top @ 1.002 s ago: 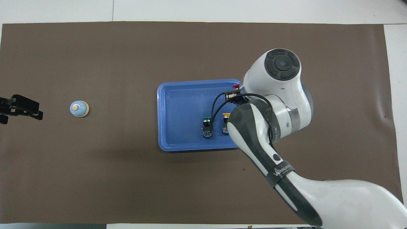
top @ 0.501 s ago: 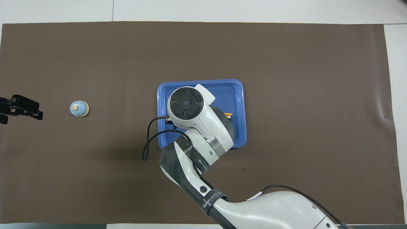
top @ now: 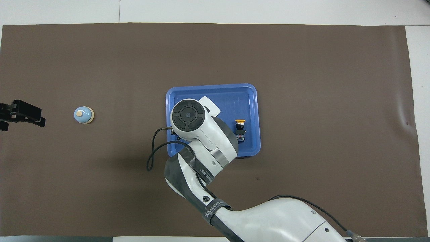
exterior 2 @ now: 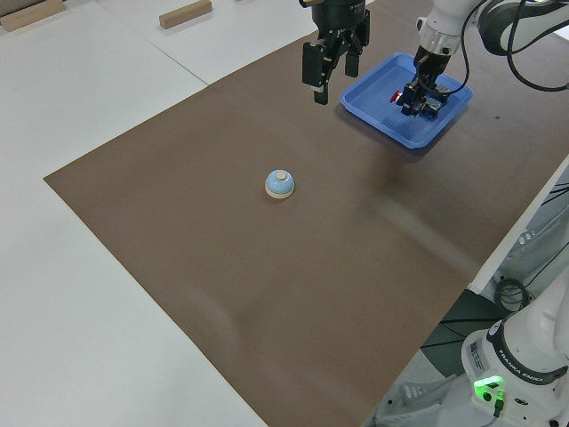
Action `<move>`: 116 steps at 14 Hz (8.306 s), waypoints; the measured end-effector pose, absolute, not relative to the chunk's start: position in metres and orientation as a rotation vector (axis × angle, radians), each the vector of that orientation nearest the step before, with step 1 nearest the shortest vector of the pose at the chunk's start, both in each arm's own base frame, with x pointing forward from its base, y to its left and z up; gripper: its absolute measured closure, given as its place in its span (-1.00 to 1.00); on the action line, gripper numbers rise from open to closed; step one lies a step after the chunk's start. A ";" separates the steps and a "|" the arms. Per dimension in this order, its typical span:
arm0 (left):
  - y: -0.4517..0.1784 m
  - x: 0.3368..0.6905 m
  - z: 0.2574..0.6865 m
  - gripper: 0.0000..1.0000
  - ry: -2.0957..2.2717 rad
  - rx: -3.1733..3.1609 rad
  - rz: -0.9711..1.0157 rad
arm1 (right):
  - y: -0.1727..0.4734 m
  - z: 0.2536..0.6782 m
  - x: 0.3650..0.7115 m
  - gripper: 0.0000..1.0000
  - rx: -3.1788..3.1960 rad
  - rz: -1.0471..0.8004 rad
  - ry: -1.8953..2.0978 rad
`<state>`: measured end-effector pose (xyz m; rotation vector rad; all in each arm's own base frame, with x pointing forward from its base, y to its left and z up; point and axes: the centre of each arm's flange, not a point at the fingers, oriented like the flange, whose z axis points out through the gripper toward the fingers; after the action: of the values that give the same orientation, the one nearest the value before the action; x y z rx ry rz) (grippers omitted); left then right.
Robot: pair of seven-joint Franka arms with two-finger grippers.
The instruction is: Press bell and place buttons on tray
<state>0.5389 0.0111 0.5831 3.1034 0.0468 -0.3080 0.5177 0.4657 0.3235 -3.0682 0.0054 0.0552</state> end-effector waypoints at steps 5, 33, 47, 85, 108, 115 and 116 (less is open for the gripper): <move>0.011 0.539 0.583 -1.00 0.047 3.103 -0.308 | 0.465 0.308 0.517 0.18 -3.049 0.061 0.036; 0.011 0.539 0.583 -1.00 0.047 3.103 -0.308 | 0.101 0.603 0.560 -1.00 -3.152 -0.004 -0.207; 0.011 0.539 0.583 -1.00 0.047 3.103 -0.308 | 0.033 0.587 0.560 -1.00 -3.164 0.121 -0.027; 0.011 0.539 0.583 -1.00 0.047 3.103 -0.308 | 0.019 0.583 0.522 -1.00 -3.164 0.133 0.065; 0.011 0.539 0.583 -1.00 0.047 3.103 -0.308 | 0.019 0.583 0.522 -1.00 -3.164 0.134 0.065; 0.011 0.542 0.582 -0.84 0.061 3.108 -0.269 | 0.019 0.583 0.522 -1.00 -3.164 0.134 0.065; 0.012 0.545 0.578 -0.60 0.071 3.112 -0.222 | 0.019 0.583 0.522 -1.00 -3.164 0.134 0.065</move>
<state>0.5455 0.0118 0.5783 3.1117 0.0706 -0.2219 0.5216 0.0186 0.5834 -3.1635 0.0652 0.1337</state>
